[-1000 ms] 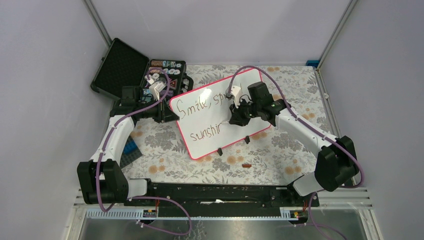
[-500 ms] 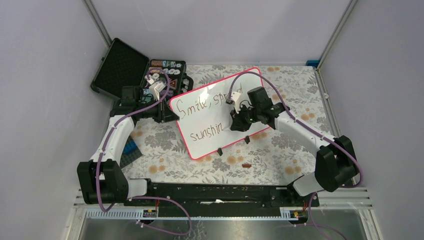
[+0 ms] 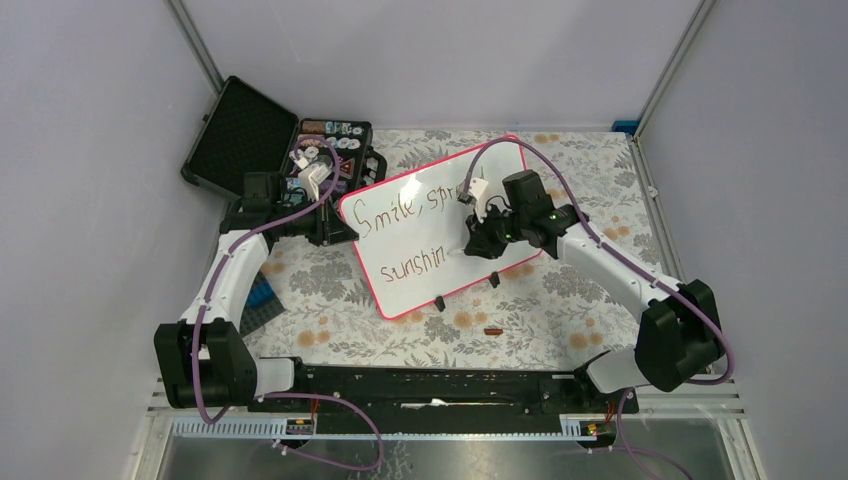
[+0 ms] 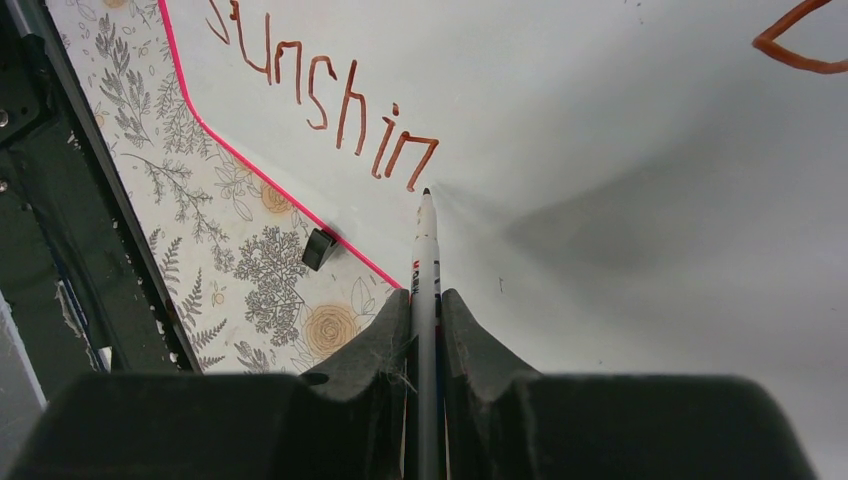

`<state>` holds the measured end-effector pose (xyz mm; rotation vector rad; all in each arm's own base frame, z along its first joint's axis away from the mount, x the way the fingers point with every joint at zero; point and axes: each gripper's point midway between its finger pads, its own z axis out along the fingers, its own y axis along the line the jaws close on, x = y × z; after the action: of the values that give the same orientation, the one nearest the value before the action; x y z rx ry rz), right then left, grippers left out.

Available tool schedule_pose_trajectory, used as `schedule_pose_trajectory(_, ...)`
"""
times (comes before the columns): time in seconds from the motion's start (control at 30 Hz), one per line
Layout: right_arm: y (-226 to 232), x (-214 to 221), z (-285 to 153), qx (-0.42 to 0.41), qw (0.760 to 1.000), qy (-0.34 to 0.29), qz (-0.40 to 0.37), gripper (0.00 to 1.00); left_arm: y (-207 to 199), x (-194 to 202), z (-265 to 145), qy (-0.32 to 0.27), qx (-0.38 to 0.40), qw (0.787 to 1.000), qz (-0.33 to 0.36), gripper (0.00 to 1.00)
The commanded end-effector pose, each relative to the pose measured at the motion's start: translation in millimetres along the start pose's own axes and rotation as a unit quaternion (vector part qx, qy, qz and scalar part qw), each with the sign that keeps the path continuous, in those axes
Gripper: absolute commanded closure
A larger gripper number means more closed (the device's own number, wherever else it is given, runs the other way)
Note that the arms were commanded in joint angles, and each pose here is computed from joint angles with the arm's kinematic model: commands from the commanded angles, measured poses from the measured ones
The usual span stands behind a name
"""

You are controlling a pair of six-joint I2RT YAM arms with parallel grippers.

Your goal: Write a sentence on the whiteboard

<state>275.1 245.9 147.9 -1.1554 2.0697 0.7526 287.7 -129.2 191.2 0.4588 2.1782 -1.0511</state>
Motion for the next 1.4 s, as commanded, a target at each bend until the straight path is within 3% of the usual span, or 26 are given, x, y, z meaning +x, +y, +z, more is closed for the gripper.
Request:
schedule_pose_trajectory(0.0, -3.2, -22.5, -8.6, 0.005, 1.000, -0.025, -0.016, 1.00, 4.0, -8.4, 1.3, -0.004, -0.017, 0.998, 0.052, 1.00)
schedule_pose_trajectory(0.97, -38.2, -8.1, -14.1, 0.053, 0.998, -0.004, -0.014, 1.00, 4.5, -9.8, 1.9, -0.004, -0.016, 0.999, 0.050, 1.00)
schedule_pose_trajectory(1.37, -43.0, -25.6, -17.2, 0.054, 0.998, -0.021, -0.012, 1.00, 4.2, -9.4, 1.5, -0.004, -0.016, 0.999, 0.052, 1.00)
